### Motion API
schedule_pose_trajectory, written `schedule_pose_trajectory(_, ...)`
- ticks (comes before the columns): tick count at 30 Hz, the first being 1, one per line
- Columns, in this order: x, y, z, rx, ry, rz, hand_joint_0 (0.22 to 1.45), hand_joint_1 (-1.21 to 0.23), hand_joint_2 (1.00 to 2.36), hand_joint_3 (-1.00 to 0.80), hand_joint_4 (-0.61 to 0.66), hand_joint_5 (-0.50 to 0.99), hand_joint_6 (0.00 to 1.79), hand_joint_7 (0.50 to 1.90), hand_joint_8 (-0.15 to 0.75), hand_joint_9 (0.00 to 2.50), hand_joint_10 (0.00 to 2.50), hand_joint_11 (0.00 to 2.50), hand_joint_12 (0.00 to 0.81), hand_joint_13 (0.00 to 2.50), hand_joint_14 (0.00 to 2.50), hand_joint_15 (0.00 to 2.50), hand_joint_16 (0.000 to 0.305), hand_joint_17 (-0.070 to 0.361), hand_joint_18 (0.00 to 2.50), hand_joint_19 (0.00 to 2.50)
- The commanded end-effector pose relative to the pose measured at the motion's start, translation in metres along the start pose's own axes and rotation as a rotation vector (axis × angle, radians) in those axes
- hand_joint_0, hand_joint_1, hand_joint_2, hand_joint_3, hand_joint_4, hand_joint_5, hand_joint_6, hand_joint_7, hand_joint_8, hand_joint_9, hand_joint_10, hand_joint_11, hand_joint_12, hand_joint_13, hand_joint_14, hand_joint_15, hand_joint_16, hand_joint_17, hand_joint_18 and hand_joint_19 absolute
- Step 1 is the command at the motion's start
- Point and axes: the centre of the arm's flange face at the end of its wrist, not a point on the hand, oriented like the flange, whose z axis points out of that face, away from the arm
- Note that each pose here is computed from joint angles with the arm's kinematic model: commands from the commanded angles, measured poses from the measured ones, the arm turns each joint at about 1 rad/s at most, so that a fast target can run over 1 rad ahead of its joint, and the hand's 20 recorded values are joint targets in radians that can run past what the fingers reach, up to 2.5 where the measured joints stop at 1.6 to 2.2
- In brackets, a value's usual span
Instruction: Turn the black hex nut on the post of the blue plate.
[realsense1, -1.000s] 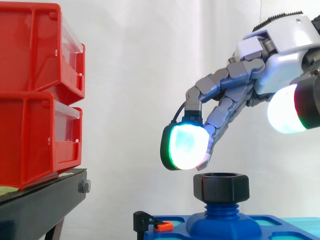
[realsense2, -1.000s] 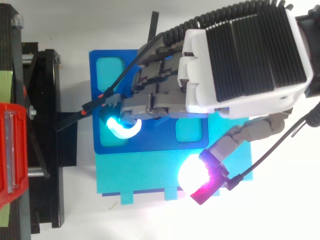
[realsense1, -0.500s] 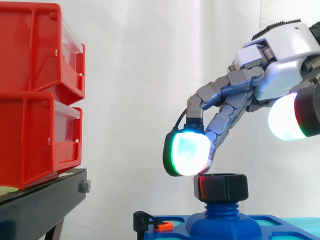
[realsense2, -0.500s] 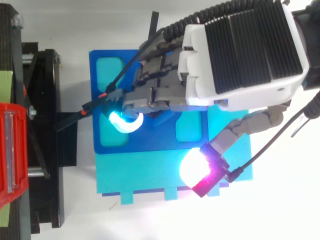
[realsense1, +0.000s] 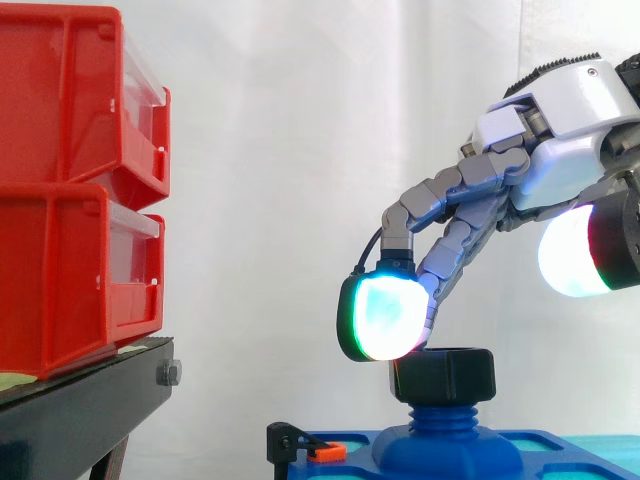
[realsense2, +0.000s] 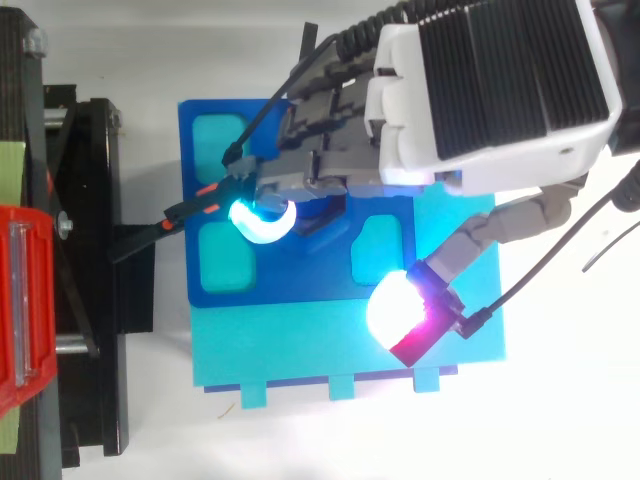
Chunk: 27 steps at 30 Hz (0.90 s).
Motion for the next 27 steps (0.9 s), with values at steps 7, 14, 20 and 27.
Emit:
schedule_pose_trajectory(7, -0.001, -0.007, -0.003, 0.002, -0.001, -0.012, 0.47, -0.51, 1.0, -0.5, 0.17, -0.18, 0.5, 1.0, 0.187, 0.51, 0.01, 0.26, 0.322, 0.6, 0.01, 0.32, 0.043, 0.097, 0.36, 0.36)
schedule_pose_trajectory(14, -0.002, -0.011, -0.005, 0.006, -0.001, -0.026, 0.48, -0.51, 1.0, -0.5, 0.17, -0.18, 0.5, 1.0, 0.187, 0.51, 0.01, 0.26, 0.321, 0.61, 0.01, 0.32, 0.043, 0.096, 0.36, 0.36)
schedule_pose_trajectory(20, -0.003, -0.015, -0.007, 0.0, 0.0, -0.027, 0.48, -0.51, 1.0, -0.5, 0.17, -0.18, 0.5, 1.0, 0.186, 0.51, 0.01, 0.26, 0.321, 0.61, 0.01, 0.32, 0.043, 0.096, 0.36, 0.36)
schedule_pose_trajectory(27, -0.004, -0.018, -0.008, 0.004, -0.003, -0.028, 0.48, -0.51, 1.0, -0.5, 0.17, -0.19, 0.5, 0.98, 0.188, 0.51, 0.01, 0.26, 0.321, 0.62, 0.01, 0.33, 0.042, 0.095, 0.35, 0.36)
